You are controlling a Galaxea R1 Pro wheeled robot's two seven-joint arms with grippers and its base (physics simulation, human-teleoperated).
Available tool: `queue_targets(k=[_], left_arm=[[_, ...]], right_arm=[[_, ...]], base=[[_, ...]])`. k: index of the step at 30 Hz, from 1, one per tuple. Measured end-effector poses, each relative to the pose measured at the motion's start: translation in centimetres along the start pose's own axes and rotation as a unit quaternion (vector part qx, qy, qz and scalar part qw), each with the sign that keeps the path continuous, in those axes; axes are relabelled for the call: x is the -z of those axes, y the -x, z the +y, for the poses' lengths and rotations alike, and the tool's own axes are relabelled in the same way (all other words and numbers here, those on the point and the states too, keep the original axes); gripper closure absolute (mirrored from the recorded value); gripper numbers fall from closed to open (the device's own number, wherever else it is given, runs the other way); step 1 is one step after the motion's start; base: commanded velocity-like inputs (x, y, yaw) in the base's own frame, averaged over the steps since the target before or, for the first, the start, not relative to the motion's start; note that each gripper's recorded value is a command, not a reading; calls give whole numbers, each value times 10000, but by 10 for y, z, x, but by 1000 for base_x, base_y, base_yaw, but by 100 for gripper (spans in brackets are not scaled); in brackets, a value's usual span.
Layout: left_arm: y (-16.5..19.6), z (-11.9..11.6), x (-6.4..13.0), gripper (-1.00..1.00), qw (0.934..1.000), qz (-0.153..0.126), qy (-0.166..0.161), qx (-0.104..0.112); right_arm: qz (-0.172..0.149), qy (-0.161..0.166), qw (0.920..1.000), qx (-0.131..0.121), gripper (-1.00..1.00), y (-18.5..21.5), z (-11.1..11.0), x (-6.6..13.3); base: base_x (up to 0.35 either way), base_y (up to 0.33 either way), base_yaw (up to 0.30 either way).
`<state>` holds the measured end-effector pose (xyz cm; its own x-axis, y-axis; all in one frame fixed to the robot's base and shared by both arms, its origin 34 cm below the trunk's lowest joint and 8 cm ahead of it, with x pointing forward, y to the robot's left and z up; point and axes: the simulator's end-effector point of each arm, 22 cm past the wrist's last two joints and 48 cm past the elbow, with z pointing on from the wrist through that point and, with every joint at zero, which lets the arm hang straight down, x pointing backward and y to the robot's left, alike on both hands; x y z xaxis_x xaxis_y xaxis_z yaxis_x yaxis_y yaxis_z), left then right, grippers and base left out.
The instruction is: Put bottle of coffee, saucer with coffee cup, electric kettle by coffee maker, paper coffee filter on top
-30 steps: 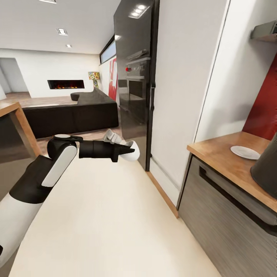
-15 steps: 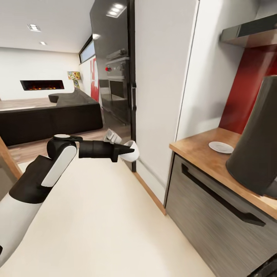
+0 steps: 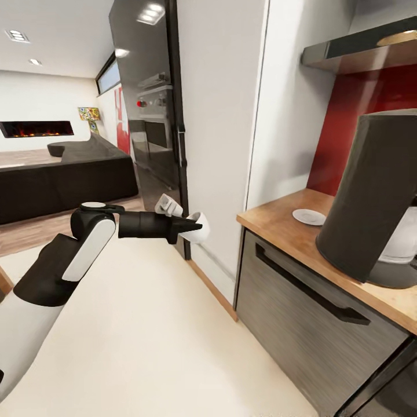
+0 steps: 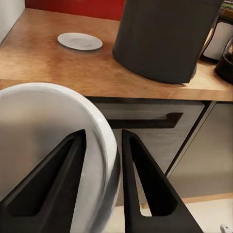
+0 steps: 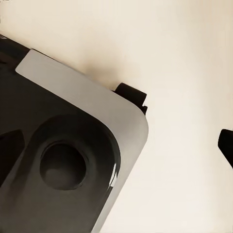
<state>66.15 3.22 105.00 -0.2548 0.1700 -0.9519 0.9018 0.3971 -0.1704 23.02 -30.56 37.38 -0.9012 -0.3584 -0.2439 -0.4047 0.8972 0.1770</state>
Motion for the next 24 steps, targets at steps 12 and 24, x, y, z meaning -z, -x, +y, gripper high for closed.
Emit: queue_targets(k=[12, 24], left_arm=[[0, 0, 0, 100, 10000, -4, 2, 0], [1, 0, 0, 100, 10000, -11, 5, 2]], right_arm=[[4, 0, 10000, -1, -100, 0, 0, 0], [5, -1, 10000, -2, -100, 0, 0, 0]], base=[[93, 186, -25], [8, 14, -256]])
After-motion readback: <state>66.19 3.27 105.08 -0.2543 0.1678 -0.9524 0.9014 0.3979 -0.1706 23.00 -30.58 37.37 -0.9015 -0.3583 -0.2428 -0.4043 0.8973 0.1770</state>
